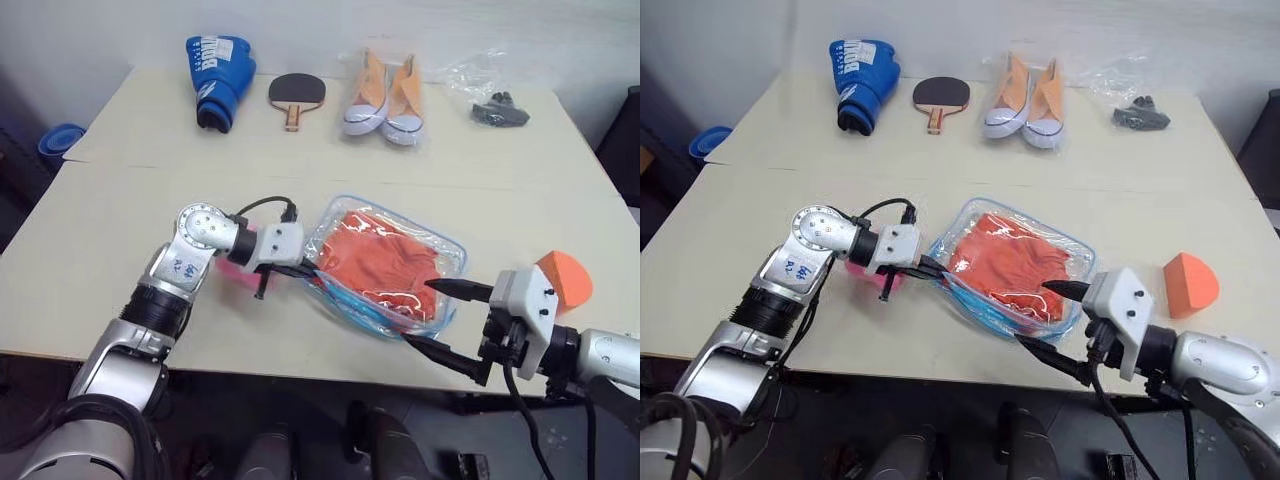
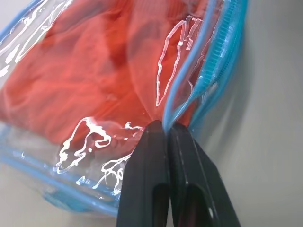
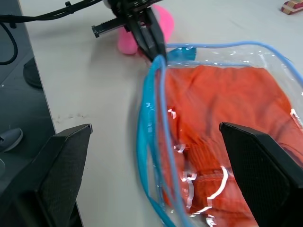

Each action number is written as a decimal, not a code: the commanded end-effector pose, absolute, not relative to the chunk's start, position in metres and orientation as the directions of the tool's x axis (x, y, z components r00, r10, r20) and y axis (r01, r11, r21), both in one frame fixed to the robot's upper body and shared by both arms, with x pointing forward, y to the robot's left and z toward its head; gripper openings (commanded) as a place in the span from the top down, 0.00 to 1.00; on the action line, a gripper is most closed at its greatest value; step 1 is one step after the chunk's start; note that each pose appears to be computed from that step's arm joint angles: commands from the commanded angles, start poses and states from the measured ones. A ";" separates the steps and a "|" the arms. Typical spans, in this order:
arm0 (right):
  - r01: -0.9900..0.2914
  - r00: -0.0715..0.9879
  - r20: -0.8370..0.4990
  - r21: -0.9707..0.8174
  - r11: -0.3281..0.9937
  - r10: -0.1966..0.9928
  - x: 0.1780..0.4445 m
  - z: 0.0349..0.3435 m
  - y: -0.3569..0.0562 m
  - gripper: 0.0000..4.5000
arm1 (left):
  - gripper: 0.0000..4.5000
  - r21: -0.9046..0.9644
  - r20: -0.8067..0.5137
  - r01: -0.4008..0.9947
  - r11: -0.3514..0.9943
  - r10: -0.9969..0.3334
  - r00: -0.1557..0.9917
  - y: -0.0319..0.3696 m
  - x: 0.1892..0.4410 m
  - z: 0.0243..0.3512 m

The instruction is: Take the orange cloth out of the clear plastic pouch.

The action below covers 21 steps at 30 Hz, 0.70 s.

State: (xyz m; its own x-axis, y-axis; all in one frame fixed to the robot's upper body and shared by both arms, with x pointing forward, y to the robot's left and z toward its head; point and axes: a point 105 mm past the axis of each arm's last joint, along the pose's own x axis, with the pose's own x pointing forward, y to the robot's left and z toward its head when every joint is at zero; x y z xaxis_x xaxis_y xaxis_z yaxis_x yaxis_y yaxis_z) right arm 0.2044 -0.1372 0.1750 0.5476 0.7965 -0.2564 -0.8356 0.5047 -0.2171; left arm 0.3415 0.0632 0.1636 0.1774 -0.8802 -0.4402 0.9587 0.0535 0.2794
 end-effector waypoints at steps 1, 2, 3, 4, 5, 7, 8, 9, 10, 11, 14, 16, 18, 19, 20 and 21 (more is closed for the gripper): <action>-0.846 0.527 -0.235 -0.242 0.476 0.817 0.194 0.176 -0.124 0.09 | 1.00 0.164 -0.368 0.970 0.182 -0.900 0.231 0.047 0.335 0.181; -0.843 0.532 -0.234 -0.241 0.482 0.814 0.193 0.173 -0.122 0.12 | 1.00 0.138 -0.361 0.971 0.196 -0.903 0.234 0.043 0.332 0.182; -0.838 0.540 -0.235 -0.239 0.490 0.808 0.193 0.171 -0.120 0.19 | 1.00 0.120 -0.355 0.971 0.205 -0.905 0.235 0.039 0.329 0.183; -0.834 0.547 -0.236 -0.240 0.497 0.803 0.194 0.169 -0.120 0.26 | 1.00 0.111 -0.353 0.971 0.211 -0.905 0.237 0.038 0.327 0.183; -0.812 0.580 -0.242 -0.256 0.525 0.778 0.201 0.164 -0.121 0.35 | 1.00 0.103 -0.354 0.970 0.219 -0.903 0.242 0.037 0.326 0.182; -0.772 0.632 -0.252 -0.290 0.565 0.733 0.214 0.157 -0.124 0.49 | 1.00 0.092 -0.360 0.969 0.228 -0.900 0.246 0.036 0.324 0.179; -0.756 0.650 -0.255 -0.306 0.578 0.716 0.220 0.154 -0.124 0.57 | 1.00 0.088 -0.363 0.970 0.228 -0.899 0.245 0.036 0.323 0.178; -0.731 0.677 -0.267 -0.351 0.585 0.685 0.228 0.149 -0.126 0.64 | 1.00 0.088 -0.366 0.969 0.230 -0.897 0.246 0.035 0.322 0.178; -0.708 0.700 -0.276 -0.390 0.589 0.658 0.235 0.146 -0.128 0.64 | 1.00 0.094 -0.369 0.968 0.232 -0.895 0.251 0.034 0.323 0.177; -0.684 0.722 -0.280 -0.430 0.590 0.633 0.241 0.143 -0.130 0.64 | 1.00 0.099 -0.370 0.967 0.236 -0.893 0.256 0.033 0.323 0.177; -0.614 0.773 -0.278 -0.553 0.563 0.570 0.256 0.139 -0.135 0.64 | 1.00 0.095 -0.366 0.964 0.248 -0.892 0.266 0.031 0.325 0.175; -0.586 0.790 -0.272 -0.599 0.546 0.549 0.262 0.137 -0.135 0.64 | 1.00 0.098 -0.364 0.964 0.246 -0.893 0.265 0.028 0.325 0.174; -0.565 0.800 -0.265 -0.636 0.526 0.539 0.267 0.136 -0.134 0.60 | 1.00 0.102 -0.362 0.965 0.242 -0.894 0.263 0.027 0.325 0.174; -0.553 0.803 -0.264 -0.663 0.504 0.534 0.269 0.134 -0.133 0.56 | 1.00 0.105 -0.360 0.965 0.241 -0.895 0.263 0.026 0.324 0.175; -0.536 0.810 -0.263 -0.694 0.480 0.524 0.271 0.133 -0.133 0.53 | 1.00 0.106 -0.357 0.965 0.241 -0.896 0.263 0.025 0.324 0.176; -0.525 0.814 -0.266 -0.718 0.458 0.517 0.273 0.132 -0.133 0.45 | 1.00 0.106 -0.354 0.964 0.242 -0.897 0.264 0.024 0.325 0.176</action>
State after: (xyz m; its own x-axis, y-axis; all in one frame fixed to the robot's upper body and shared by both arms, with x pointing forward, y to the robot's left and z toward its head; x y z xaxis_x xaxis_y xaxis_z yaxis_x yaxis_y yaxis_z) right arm 0.2705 -0.1358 0.1241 0.7993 0.5173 -0.3057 -0.5702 0.4924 -0.6576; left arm 0.3286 0.0306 0.1670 0.2776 -0.8823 -0.3801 0.9600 0.2697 0.0751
